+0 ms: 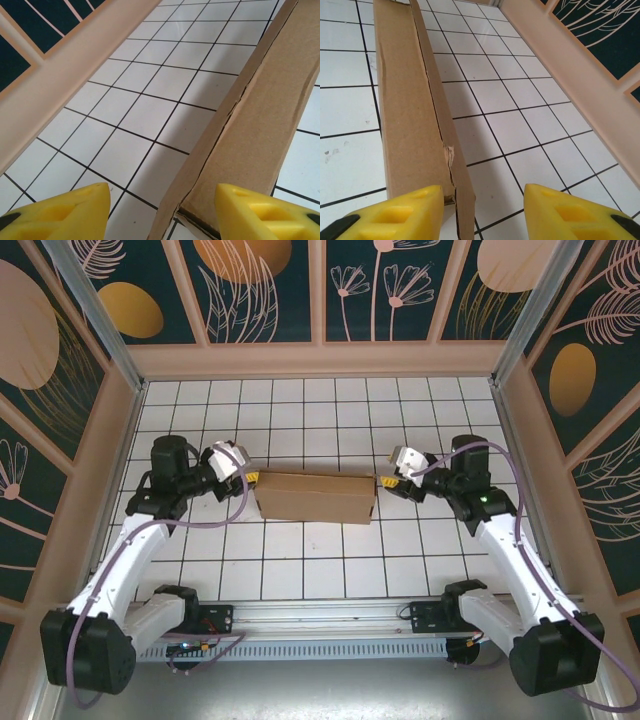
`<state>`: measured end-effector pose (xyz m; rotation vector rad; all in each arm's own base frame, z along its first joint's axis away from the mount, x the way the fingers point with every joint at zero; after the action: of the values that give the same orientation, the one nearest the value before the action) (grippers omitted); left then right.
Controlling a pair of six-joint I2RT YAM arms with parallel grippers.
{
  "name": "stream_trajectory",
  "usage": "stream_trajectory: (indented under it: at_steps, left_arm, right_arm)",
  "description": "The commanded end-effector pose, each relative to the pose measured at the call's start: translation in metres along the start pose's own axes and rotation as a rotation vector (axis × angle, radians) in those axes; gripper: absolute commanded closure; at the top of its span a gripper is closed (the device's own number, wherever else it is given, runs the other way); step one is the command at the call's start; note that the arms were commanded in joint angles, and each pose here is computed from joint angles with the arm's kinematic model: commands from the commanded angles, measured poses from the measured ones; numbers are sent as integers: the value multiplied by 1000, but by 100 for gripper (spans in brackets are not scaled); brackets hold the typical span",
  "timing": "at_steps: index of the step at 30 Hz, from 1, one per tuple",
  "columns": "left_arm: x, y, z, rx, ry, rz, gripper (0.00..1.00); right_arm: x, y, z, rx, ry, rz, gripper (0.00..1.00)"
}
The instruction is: Fold the paper box
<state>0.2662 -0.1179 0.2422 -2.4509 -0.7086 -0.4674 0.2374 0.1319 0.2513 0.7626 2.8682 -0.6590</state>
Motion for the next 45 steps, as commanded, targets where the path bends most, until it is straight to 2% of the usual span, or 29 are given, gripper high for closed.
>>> stream_trajectory:
  at_steps: [1,11,20,38,45]
  left_arm:
    - [-1,-7,-9,-40,21,-9,44]
    - [-14,-19,6,-28,38,-138,42]
    - [-10,-14,11,-8,10,-140,43]
    - [5,0,13,14,-16,-122,64]
    - [9,2,15,32,-18,-125,72]
  right_arm:
    - [-1,-2,-7,-49,-34,10,55]
    - [16,-8,2,-59,-64,15,56]
    - [20,-2,11,-32,-68,19,56]
    - [11,12,18,32,-72,27,68]
    - [10,19,17,41,-57,5,79]
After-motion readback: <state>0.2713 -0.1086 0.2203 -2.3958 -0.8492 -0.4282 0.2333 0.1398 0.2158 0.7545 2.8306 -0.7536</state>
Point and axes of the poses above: each hand's point on the last joint's axis, 136 mm out from that joint toward the fingers, its own y axis out along the fingers, its own x axis along the line the jaws close on, z = x × y, the point moved 5 cm from there along -y, back along the fingers, and after that the axes turned 12 degrees about y, right-handed, at the moved point
